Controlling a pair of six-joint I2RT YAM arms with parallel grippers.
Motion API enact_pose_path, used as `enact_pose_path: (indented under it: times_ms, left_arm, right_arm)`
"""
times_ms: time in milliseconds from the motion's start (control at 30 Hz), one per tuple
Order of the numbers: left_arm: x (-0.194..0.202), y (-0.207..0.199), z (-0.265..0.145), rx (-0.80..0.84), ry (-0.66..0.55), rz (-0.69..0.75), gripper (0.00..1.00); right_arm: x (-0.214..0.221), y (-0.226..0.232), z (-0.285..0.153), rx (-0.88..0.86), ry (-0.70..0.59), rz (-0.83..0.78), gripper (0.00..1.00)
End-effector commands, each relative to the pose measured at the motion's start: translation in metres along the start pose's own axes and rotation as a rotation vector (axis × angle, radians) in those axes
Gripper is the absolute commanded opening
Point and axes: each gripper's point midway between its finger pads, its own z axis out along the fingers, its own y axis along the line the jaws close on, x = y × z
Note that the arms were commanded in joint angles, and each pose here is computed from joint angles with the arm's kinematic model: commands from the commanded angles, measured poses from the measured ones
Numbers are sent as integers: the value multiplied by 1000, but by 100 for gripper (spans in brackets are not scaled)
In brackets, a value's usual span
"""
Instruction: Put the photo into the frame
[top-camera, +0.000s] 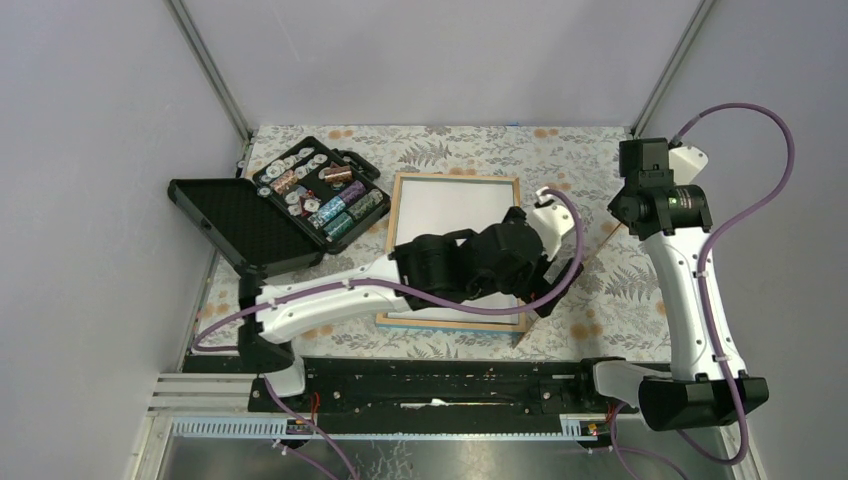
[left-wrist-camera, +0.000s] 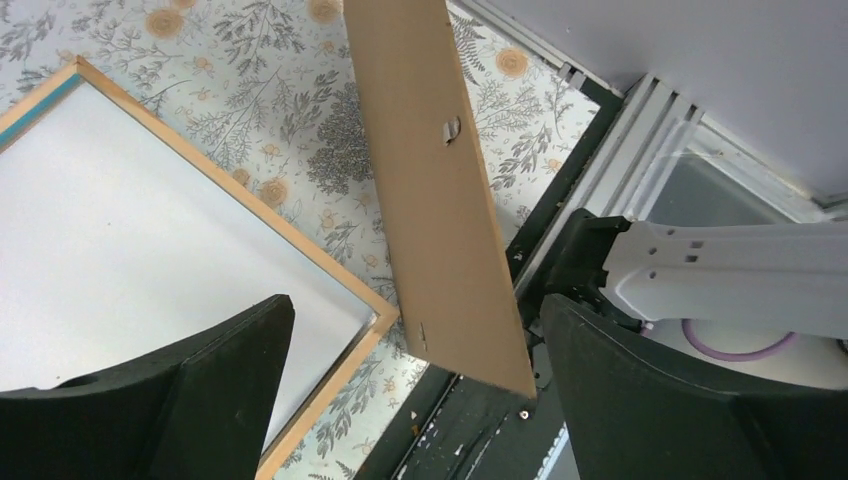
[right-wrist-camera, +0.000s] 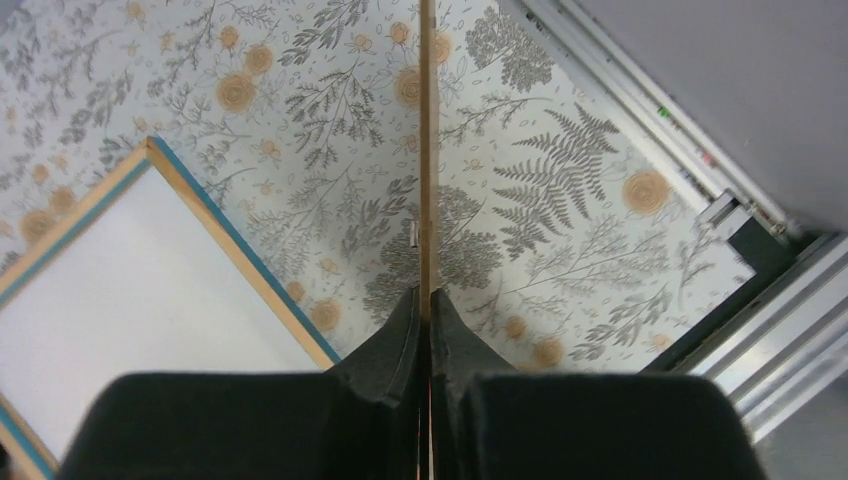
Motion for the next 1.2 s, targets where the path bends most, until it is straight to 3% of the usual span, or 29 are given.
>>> enact_pose_path:
  times_ms: [0,167,300,400,533,700,867,1067,1167]
  left_arm:
    - [-58,9,-74,35,-190,-43,99]
    - [-79,57,-124,-90,-291,-50,99]
    - [-88,127,-157,-261,-311,-34,99]
    - [-93,188,-182,-420,-324,-69,99]
    - [-96,227,-206,-559,-380,-85,99]
    - [-95,254,-217,-703,-449,-96,99]
    - [-78,273,-225,-796,-524,-115,99]
    - [-52,286,-210,-831,-516,-113,99]
    - [-31,298,-185,-829,-456,-114,99]
  right_arm:
    - [-39,-4,-26,-48,-156,-70,0]
    - [-65,27,-64,-309,-242,-252,0]
    - [-79,72,-120,-654,-315,-331,0]
    - [-65,115,-165,-987,-236,-363,0]
    - [-59,153,-189,-1199,-86,-249,0]
    - [-44,188,-181,-1348,76,-103,0]
    - [-18,211,-136,-1368,175,38,0]
    - [12,230,-95,-1378,296,149,0]
    - [26,236,-81,-1370,340,177,0]
